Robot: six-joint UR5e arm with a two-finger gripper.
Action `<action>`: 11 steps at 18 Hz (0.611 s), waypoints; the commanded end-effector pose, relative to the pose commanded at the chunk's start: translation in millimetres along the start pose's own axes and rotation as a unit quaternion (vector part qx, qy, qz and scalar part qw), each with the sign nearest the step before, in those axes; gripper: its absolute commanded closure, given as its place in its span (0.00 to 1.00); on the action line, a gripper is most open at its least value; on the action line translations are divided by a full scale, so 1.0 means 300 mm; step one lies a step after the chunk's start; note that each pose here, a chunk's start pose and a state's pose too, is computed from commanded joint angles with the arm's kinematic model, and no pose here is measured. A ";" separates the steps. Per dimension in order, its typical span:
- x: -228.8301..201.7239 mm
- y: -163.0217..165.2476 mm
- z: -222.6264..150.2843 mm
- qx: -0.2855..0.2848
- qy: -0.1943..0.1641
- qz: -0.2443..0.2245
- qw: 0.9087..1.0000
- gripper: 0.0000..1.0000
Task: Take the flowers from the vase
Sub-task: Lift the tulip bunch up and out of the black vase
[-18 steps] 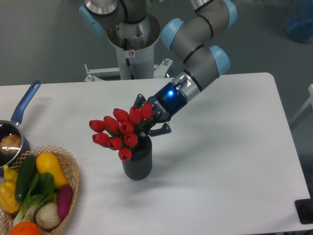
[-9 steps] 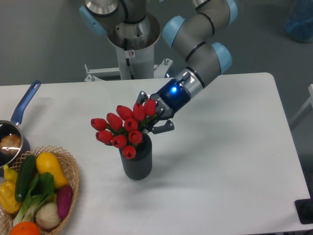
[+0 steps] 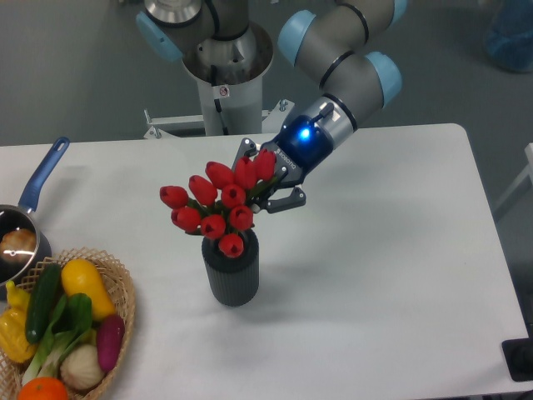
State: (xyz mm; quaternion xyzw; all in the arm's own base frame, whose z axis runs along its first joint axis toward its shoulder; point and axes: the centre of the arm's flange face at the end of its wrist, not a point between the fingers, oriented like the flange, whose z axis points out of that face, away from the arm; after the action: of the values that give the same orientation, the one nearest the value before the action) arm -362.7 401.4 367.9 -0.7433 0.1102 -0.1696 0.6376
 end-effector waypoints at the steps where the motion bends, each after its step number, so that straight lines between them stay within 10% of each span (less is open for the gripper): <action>1: 0.001 -0.002 0.000 0.007 0.000 -0.006 1.000 0.68; 11: 0.011 -0.051 -0.007 0.045 -0.001 -0.004 0.999 0.68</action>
State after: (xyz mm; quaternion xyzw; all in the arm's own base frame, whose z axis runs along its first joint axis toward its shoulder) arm -361.1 400.8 383.8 -0.7142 0.0989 -0.1764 0.6701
